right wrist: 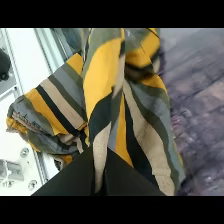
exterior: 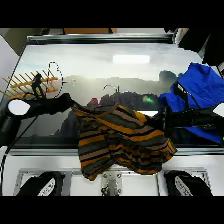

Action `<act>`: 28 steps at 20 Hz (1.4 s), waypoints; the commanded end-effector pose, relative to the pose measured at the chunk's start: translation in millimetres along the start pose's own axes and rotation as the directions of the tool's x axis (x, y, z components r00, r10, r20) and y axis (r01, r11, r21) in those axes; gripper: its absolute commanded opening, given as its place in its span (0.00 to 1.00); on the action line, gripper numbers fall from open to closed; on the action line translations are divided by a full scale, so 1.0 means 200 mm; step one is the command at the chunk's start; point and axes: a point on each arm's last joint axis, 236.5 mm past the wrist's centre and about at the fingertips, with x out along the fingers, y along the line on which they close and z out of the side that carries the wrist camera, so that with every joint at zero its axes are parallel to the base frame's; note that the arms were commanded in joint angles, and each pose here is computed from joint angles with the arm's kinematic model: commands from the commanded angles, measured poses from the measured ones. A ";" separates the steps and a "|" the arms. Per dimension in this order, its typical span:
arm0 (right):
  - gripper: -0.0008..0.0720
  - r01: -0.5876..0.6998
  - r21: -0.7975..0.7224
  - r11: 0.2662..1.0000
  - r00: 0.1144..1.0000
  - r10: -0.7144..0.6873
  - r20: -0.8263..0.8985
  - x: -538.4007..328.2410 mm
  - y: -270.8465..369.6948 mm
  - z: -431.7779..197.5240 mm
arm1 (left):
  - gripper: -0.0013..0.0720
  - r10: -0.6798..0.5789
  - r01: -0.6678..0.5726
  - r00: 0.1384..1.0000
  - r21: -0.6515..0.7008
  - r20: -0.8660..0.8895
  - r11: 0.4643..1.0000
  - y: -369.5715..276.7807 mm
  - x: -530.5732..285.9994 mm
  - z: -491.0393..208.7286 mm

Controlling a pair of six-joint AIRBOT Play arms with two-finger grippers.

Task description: Fold the clothes and pants, and hang the long-sleeved shirts on hangers.

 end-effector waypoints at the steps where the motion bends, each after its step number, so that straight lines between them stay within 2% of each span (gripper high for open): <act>1: 0.01 -0.028 0.003 1.000 0.996 0.027 0.084 0.04 0.01 0.04 | 0.03 -0.017 -0.001 0.991 0.130 0.136 0.991 -0.17 -0.29 0.14; 4: 0.01 -0.108 -0.051 0.993 0.973 0.116 0.200 0.05 0.12 0.16 | 0.03 0.020 -0.065 0.977 0.207 0.212 0.976 -0.21 -0.50 0.17; 7: 0.01 -0.130 -0.142 0.981 0.949 0.165 0.270 0.02 0.25 0.27 | 0.03 0.185 -0.204 0.977 0.199 0.110 0.959 -0.01 -0.46 0.08; 10: 0.01 -0.107 -0.178 0.978 0.950 0.153 0.273 -0.01 0.32 0.28 | 0.03 0.242 -0.246 0.969 0.183 0.045 0.952 0.09 -0.33 0.09; 15: 0.01 -0.066 -0.123 0.990 0.994 0.076 0.081 0.02 0.28 0.06 | 0.03 0.207 -0.225 0.971 0.162 0.123 0.961 0.05 -0.28 0.23; 18: 0.01 -0.032 -0.113 0.993 0.998 0.037 0.040 0.03 0.22 0.01 | 0.03 0.184 -0.209 0.972 0.184 0.143 0.960 -0.05 -0.39 0.27; 22: 0.01 0.051 -0.069 0.996 0.995 -0.045 0.087 0.05 0.07 0.05 | 0.03 0.138 -0.185 0.966 0.213 0.217 0.959 -0.14 -0.57 0.24; 24: 0.01 0.050 -0.018 0.999 0.991 -0.048 0.121 0.08 0.01 0.08 | 0.03 0.108 -0.162 0.969 0.241 0.221 0.957 -0.17 -0.65 0.13; 28: 0.01 0.028 0.022 0.999 0.963 -0.033 0.266 0.16 -0.06 0.25 | 0.03 -0.027 -0.028 0.984 0.301 0.177 0.953 -0.35 -0.72 -0.19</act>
